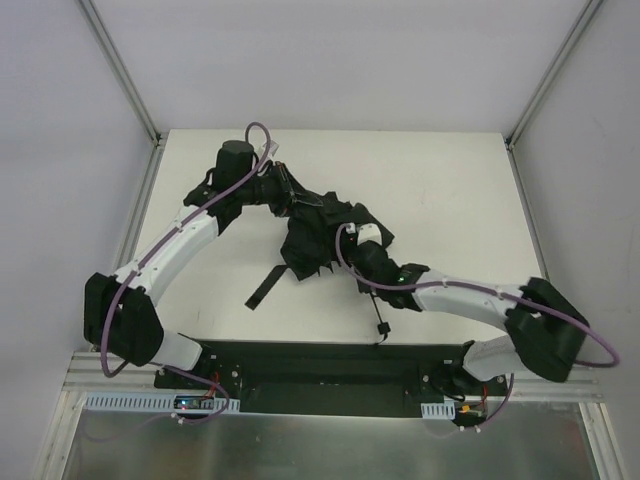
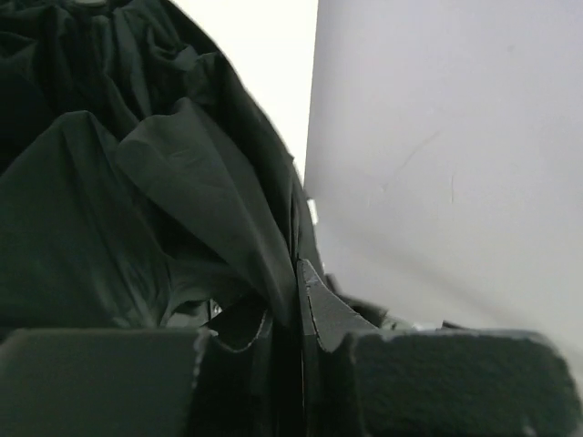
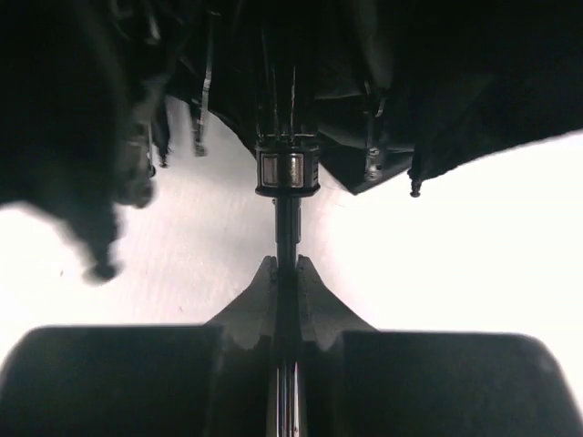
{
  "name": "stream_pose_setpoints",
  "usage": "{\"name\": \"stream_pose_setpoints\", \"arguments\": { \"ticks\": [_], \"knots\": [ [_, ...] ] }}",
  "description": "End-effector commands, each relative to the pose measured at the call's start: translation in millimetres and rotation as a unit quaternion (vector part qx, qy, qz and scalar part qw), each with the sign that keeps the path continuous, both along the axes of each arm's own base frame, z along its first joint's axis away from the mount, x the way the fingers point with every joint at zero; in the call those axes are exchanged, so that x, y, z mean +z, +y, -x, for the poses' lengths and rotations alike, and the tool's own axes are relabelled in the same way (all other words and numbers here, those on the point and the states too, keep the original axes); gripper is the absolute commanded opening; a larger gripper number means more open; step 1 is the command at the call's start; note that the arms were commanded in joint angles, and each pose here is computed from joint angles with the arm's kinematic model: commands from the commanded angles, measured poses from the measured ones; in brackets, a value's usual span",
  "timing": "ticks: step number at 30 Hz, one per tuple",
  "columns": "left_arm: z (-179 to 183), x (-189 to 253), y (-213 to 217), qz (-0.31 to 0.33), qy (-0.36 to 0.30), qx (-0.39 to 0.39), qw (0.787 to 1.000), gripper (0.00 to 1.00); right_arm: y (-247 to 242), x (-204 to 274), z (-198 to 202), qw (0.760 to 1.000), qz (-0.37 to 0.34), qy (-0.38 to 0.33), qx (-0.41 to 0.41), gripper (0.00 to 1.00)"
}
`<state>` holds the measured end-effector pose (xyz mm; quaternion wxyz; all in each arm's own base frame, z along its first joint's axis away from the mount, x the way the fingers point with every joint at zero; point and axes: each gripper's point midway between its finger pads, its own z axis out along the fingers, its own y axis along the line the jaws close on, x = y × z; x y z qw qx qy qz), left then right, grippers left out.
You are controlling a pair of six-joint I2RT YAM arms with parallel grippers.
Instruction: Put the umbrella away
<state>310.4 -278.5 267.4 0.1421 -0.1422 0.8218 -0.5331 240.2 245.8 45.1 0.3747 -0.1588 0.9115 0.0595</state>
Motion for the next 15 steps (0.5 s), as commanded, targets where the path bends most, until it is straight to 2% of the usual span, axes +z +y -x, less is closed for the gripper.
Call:
{"name": "stream_pose_setpoints", "arguments": {
  "ticks": [1,5,8,9,11,13,14,15],
  "knots": [
    [36,39,6,0.026,-0.081,-0.048,0.995,0.08,-18,83,-13,0.994,-0.046,-0.091,0.038,0.00],
    [59,54,13,0.032,-0.118,-0.068,0.990,0.34,-41,137,-22,0.985,-0.009,-0.141,0.097,0.00],
    [70,76,20,0.024,-0.174,-0.073,0.982,0.60,-57,175,-32,0.976,0.024,-0.181,0.122,0.00],
    [71,89,24,0.018,-0.202,-0.069,0.977,0.72,-61,187,-35,0.973,0.029,-0.192,0.123,0.00],
    [73,107,29,0.014,-0.224,-0.050,0.973,0.80,-66,221,-43,0.963,0.047,-0.231,0.134,0.00],
    [70,124,33,0.035,-0.204,-0.022,0.978,0.85,-66,243,-47,0.949,0.072,-0.262,0.159,0.00],
    [67,131,32,0.049,-0.182,-0.009,0.982,0.98,-66,254,-48,0.943,0.079,-0.276,0.167,0.00],
    [65,139,32,0.063,-0.163,0.001,0.985,0.99,-66,262,-50,0.940,0.084,-0.284,0.170,0.00]
  ]
}}
